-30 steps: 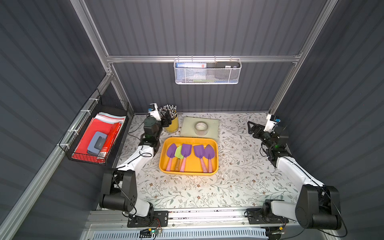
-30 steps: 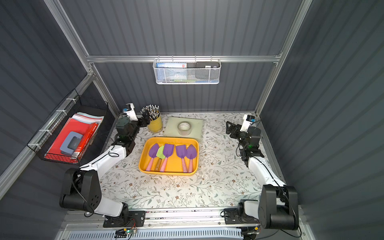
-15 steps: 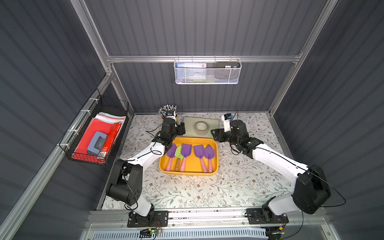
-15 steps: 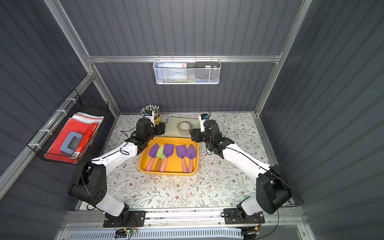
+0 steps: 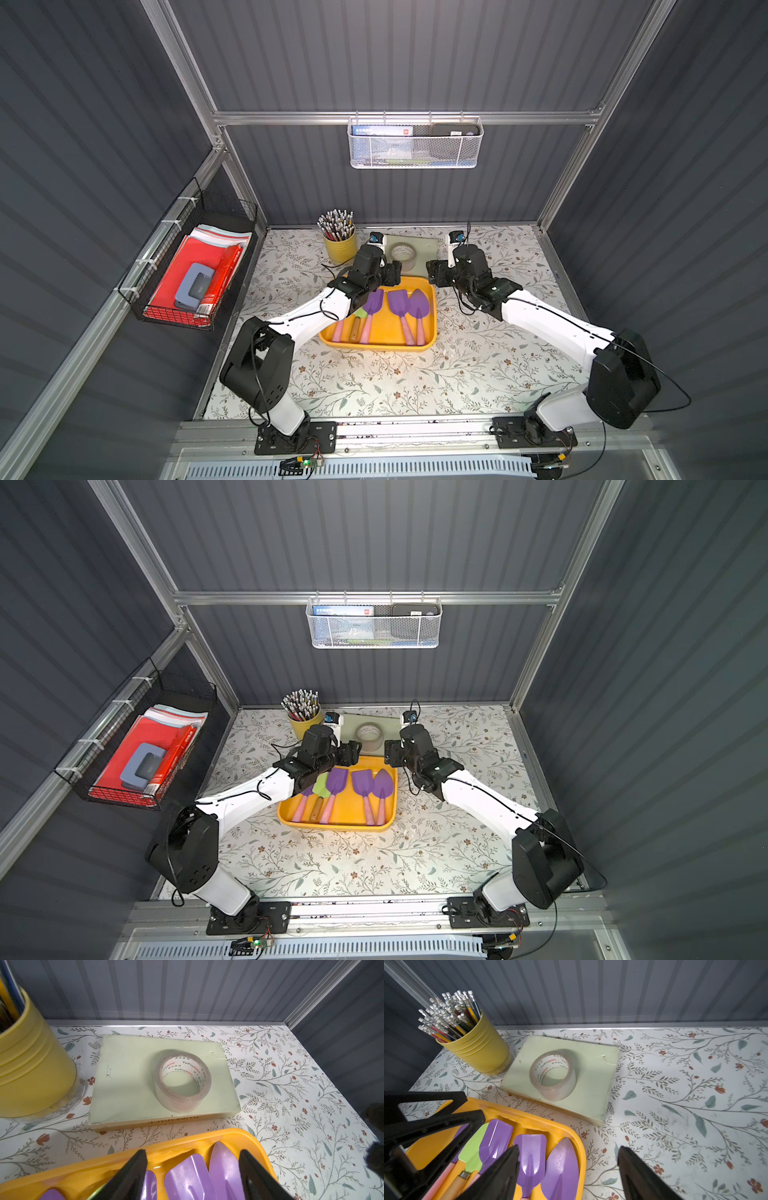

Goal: Take the shovel out of the storage box
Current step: Pick up the shovel from the storage box.

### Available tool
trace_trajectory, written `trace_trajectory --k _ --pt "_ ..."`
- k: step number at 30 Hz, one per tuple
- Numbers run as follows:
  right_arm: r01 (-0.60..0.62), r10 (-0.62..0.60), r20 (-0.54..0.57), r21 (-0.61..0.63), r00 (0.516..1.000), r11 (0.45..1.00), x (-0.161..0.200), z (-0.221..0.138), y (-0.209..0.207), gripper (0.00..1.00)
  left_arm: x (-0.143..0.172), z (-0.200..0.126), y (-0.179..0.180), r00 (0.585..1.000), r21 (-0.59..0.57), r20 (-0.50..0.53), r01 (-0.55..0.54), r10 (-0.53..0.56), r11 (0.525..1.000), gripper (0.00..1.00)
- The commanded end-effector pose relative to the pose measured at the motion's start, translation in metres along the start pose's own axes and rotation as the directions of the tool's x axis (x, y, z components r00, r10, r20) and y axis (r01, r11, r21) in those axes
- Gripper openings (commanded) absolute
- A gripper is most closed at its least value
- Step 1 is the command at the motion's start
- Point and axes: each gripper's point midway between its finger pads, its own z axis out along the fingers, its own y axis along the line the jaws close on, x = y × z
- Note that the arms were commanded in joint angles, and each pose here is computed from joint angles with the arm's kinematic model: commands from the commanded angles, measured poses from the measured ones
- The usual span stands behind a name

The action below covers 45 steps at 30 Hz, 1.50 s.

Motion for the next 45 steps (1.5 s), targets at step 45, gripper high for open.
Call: trace_trajectory --k 45 --pt "-0.081 0.095 -0.087 0.145 0.992 0.986 0.052 0.001 -0.067 0.81 0.129 0.024 0.003 0.930 -0.100 -0.315 0.163 -0.187 0.982 0.62"
